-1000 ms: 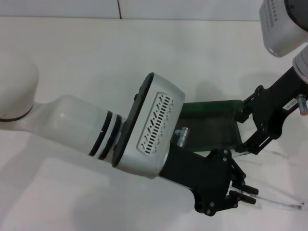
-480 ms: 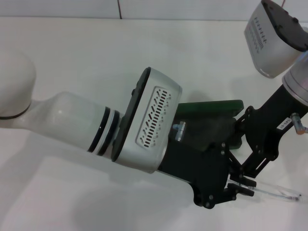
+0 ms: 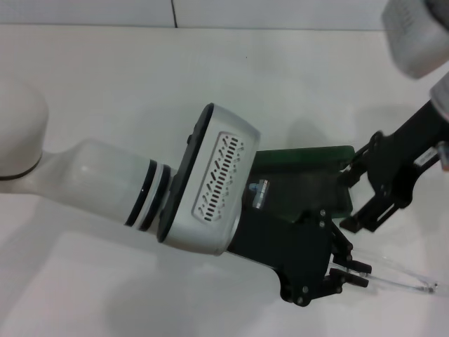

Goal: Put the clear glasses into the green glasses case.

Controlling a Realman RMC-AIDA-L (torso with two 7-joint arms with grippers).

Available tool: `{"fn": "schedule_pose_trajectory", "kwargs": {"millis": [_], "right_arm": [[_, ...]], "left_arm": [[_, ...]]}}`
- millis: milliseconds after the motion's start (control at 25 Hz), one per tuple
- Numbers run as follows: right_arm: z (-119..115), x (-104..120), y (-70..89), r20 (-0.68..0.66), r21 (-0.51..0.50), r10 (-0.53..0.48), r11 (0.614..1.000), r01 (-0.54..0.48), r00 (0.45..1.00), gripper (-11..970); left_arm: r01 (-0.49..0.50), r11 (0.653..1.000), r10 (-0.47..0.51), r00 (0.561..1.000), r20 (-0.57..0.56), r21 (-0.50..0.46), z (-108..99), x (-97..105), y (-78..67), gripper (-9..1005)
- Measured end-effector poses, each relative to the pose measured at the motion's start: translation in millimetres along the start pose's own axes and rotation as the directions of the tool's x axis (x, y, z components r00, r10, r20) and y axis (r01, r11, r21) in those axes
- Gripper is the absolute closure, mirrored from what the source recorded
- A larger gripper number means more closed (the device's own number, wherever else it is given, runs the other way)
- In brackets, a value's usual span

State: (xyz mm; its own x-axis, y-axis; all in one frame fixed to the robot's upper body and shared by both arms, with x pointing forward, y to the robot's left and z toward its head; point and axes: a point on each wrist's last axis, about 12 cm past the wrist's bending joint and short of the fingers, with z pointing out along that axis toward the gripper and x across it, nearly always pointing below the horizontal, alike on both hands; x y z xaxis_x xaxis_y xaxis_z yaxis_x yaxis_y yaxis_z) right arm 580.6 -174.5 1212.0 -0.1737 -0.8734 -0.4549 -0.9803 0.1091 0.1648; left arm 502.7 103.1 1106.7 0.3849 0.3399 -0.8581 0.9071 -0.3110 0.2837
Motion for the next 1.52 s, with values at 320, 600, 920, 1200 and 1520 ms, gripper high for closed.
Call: {"fn": "schedule_pose_trajectory", "kwargs": {"millis": [320, 600, 920, 1200, 1520], "right_arm": [[-18, 40, -4.5, 0.162, -0.005, 0.123, 0.992, -0.124, 0.979, 119], [-24, 94, 5.0, 0.381, -0.158, 0.236, 0.969, -0.189, 0.894, 120], [-24, 114, 1.2, 0.439, -0.274, 0.305, 0.941, -0.198, 0.845, 153], [-16, 108, -6.3, 0.396, -0.35, 0.35, 0.912, -0.213, 0.849, 160], [-2, 99, -2.5, 0.385, -0.416, 0.372, 0.887, -0.201, 0.845, 180]], "left_arm": [[-0.049, 0.999, 0.05, 0.997, 0.064, -0.014, -3, -1, -8.4, 940], [-0.112, 0.993, 0.114, 0.991, 0.074, -0.031, -6, 3, -16.7, 941], [-0.113, 0.993, 0.115, 0.99, 0.085, -0.027, -9, 3, -11.8, 941], [-0.119, 0.993, 0.117, 0.986, 0.116, 0.013, -11, -2, -8.3, 941], [-0.123, 0.992, 0.12, 0.984, 0.13, 0.02, -12, -4, -8.4, 940]]}}
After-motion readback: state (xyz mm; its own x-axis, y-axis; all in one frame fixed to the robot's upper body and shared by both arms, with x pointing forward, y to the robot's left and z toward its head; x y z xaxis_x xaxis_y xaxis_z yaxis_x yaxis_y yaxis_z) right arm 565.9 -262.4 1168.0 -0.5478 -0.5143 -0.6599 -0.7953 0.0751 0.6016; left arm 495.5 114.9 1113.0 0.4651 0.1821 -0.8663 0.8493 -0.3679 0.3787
